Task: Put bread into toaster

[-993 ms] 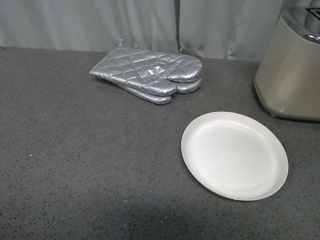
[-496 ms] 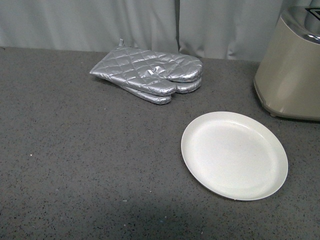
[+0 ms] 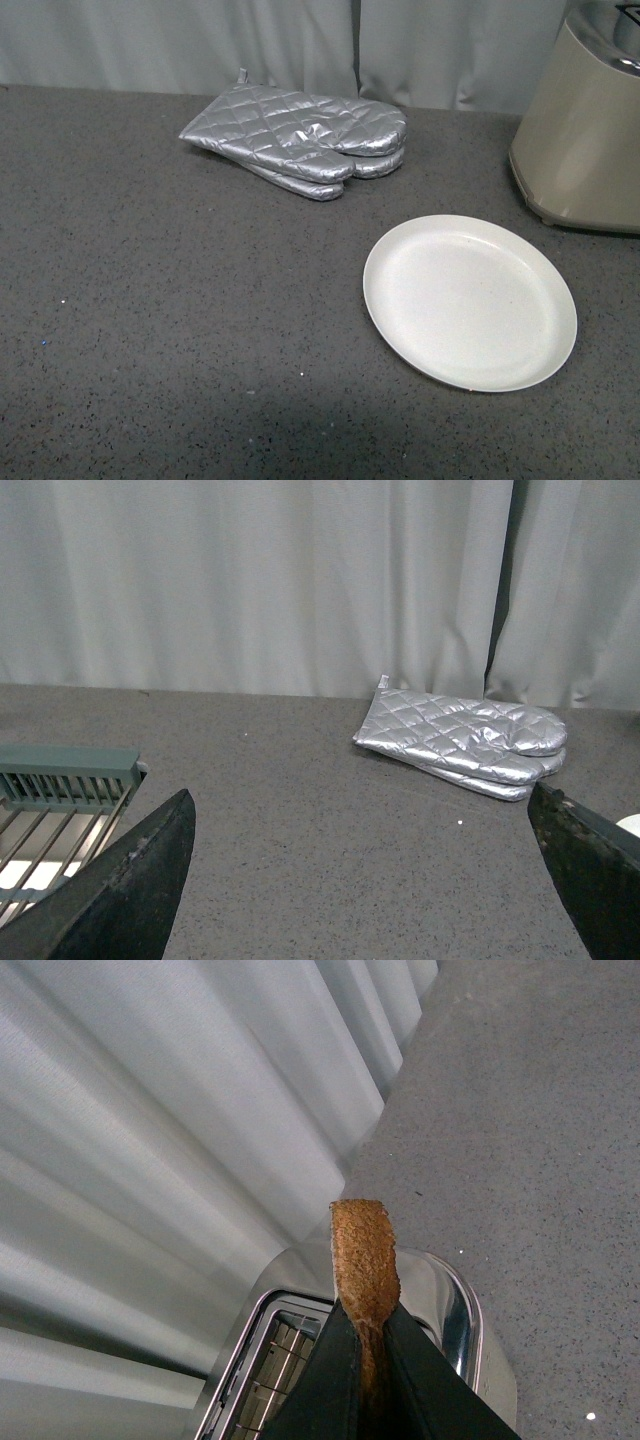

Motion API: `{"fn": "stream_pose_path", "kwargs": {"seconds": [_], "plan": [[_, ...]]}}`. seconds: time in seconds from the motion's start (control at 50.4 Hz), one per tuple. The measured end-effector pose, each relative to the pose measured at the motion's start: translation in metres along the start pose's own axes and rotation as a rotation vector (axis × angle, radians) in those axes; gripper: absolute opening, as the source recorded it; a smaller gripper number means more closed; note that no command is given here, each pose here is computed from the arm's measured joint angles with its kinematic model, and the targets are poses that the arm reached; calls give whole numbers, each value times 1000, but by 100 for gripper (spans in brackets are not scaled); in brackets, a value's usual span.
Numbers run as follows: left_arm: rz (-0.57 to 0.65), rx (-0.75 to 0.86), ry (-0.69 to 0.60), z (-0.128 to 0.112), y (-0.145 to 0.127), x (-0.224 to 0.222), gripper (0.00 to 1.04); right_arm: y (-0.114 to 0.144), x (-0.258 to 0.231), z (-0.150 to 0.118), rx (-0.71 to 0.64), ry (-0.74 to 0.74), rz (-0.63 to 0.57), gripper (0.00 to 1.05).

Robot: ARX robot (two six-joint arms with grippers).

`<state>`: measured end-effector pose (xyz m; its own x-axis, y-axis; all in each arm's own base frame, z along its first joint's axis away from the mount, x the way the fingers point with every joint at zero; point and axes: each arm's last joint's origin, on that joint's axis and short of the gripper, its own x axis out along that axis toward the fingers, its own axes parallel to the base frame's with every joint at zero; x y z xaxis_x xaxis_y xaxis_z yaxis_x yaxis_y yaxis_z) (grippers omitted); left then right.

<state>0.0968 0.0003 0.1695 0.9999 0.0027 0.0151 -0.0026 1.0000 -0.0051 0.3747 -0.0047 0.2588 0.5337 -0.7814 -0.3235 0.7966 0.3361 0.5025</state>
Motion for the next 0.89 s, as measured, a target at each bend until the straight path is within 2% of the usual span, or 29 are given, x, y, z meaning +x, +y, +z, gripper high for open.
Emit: {"fn": "stream_pose_path", "kwargs": {"seconds": [0.397, 0.635, 0.794, 0.894], "plan": [[0, 0, 0, 0, 0, 0, 98, -2, 4, -11, -39, 23, -23, 4], [0, 0, 0, 0, 0, 0, 98, 11, -1, -4, -37, 22, 8, 46], [0, 0, 0, 0, 0, 0, 98, 19, -3, 2, -24, 26, 27, 70], [0, 0, 0, 0, 0, 0, 98, 20, -7, 7, -35, 45, 37, 91]]}}
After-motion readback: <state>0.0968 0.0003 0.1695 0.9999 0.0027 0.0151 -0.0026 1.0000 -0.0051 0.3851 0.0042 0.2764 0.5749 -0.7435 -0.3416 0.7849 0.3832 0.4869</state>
